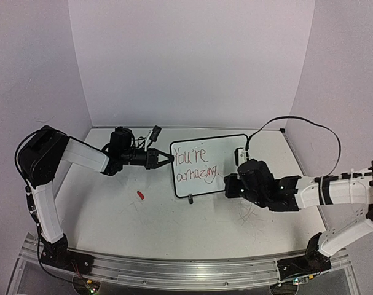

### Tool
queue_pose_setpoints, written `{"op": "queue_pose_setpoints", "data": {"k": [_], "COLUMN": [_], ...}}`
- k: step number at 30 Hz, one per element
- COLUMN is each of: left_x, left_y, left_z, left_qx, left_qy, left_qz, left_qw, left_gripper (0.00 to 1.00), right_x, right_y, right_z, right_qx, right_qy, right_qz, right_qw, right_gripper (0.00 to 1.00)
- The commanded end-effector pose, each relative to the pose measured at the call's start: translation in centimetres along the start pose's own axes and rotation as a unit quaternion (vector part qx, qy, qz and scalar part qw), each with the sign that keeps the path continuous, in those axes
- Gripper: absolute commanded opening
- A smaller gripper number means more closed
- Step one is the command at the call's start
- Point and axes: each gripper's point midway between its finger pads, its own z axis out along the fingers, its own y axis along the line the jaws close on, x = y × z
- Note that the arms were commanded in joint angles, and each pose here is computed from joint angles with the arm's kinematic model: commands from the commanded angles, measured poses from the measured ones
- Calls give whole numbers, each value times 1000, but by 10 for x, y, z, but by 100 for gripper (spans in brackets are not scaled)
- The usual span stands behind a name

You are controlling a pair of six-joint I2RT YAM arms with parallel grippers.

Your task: Write a sentence on the whiteboard

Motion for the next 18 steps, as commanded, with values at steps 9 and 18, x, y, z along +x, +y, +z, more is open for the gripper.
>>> {"op": "queue_pose_setpoints", "data": {"k": [9,18], "left_x": [0,-1], "left_y": [-11,-5], "left_z": [1,-1], "left_qx": [-3,-14], "left_qy": [12,14], "left_qz": [13,14], "left_qw": [1000,1000], "left_gripper": [0,0], "right_x": [-23,-29], "right_y": [-27,-34], "right_z": [-4,-13], "right_qx": [34,42], "right_qy": [-28,-40], "right_qz": [-19,-51], "right_qw": [999,997], "right_gripper": [0,0]}}
